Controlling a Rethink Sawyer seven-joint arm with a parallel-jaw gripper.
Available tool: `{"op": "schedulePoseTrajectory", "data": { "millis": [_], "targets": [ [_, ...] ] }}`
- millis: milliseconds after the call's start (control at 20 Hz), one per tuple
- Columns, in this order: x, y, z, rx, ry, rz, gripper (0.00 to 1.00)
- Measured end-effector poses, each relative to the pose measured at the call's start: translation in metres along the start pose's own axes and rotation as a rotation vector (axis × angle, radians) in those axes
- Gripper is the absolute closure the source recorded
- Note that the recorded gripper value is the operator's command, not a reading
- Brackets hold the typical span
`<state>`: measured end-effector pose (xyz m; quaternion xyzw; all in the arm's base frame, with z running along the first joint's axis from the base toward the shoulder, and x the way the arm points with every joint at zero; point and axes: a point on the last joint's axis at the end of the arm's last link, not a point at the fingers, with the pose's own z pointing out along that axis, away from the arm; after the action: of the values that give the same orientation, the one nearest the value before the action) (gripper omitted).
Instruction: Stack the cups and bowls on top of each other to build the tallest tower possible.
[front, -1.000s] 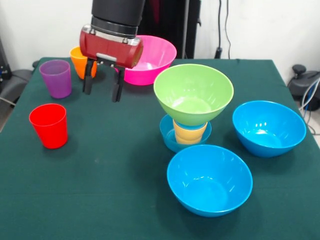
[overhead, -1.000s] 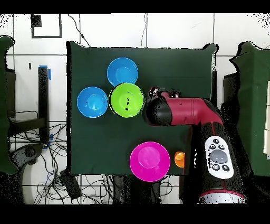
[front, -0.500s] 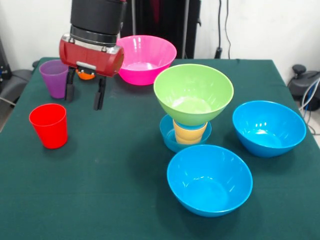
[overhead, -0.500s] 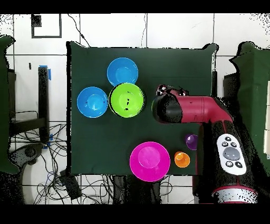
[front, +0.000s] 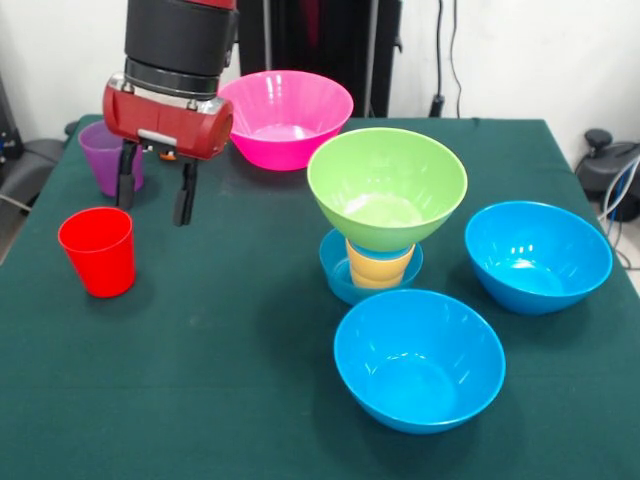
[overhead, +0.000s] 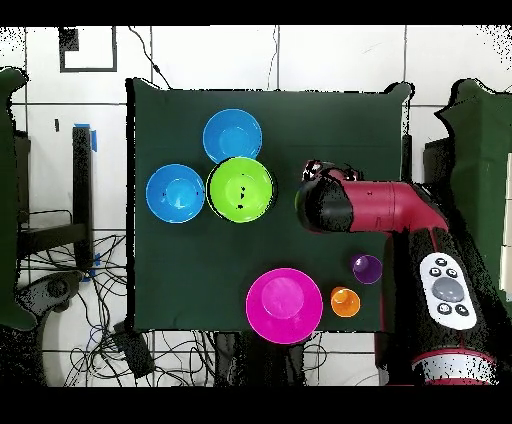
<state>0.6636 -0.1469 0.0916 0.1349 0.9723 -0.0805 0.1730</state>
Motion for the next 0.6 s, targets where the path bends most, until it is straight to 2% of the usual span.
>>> {"op": "schedulePoseTrajectory", "data": {
  "millis": [300,600],
  "targets": [
    [-0.003,-0.005,0.007,-0.004,-0.010,-0.012,0.00],
    [0.006,-0.010,0.025,-0.006,0.009,-0.023,0.00]
  ]
}}
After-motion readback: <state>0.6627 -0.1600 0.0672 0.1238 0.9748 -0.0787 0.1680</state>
